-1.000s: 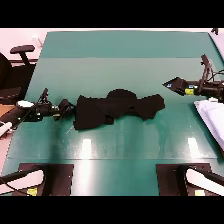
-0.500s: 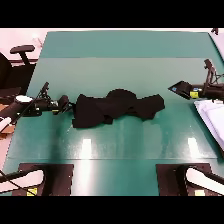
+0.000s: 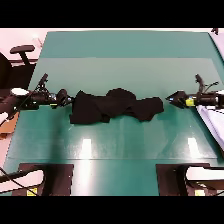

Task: Fold the shirts.

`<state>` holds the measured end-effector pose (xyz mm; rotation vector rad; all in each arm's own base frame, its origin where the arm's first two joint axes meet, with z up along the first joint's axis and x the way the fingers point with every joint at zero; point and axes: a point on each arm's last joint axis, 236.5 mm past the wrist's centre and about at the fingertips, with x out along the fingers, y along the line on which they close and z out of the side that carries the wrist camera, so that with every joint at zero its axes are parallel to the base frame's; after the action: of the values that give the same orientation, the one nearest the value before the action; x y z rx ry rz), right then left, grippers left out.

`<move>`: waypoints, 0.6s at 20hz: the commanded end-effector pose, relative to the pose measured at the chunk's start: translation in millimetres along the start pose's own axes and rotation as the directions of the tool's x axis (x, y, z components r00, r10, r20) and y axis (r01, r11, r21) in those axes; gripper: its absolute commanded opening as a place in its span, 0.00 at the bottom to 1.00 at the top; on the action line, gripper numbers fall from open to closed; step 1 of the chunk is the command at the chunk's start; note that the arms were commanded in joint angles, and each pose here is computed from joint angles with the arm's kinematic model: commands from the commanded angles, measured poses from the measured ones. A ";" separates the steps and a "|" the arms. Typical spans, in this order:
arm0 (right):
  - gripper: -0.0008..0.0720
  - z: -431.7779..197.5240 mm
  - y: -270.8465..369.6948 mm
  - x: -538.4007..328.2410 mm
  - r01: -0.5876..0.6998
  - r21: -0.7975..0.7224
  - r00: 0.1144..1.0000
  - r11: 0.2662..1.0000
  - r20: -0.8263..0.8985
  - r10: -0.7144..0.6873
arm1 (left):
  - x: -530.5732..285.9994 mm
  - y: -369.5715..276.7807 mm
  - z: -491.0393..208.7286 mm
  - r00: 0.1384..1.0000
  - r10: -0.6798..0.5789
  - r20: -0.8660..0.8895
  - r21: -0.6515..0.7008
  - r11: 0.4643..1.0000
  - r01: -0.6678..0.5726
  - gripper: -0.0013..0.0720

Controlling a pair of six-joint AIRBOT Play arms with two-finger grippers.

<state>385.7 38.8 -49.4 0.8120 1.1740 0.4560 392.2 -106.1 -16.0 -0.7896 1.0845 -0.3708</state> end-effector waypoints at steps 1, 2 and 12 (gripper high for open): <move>0.69 -20.7 17.9 46.1 -0.151 0.037 0.983 0.988 -0.103 0.154 | -0.6 -3.9 -5.2 1.000 -0.013 -0.026 0.004 1.000 0.013 0.05; 0.61 -23.3 24.6 53.7 -0.169 0.042 0.978 0.985 -0.113 0.173 | -0.7 -4.2 -5.9 0.999 -0.014 -0.029 0.004 1.000 0.014 0.05; 0.04 55.4 172.4 -47.6 -0.201 -0.327 0.964 0.923 0.103 0.246 | -114.4 -78.7 89.1 0.984 -0.071 0.161 0.189 0.981 0.040 0.05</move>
<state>416.2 108.8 26.9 0.7658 1.0351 0.7367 411.7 -84.5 66.1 -0.7137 0.9934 -0.4651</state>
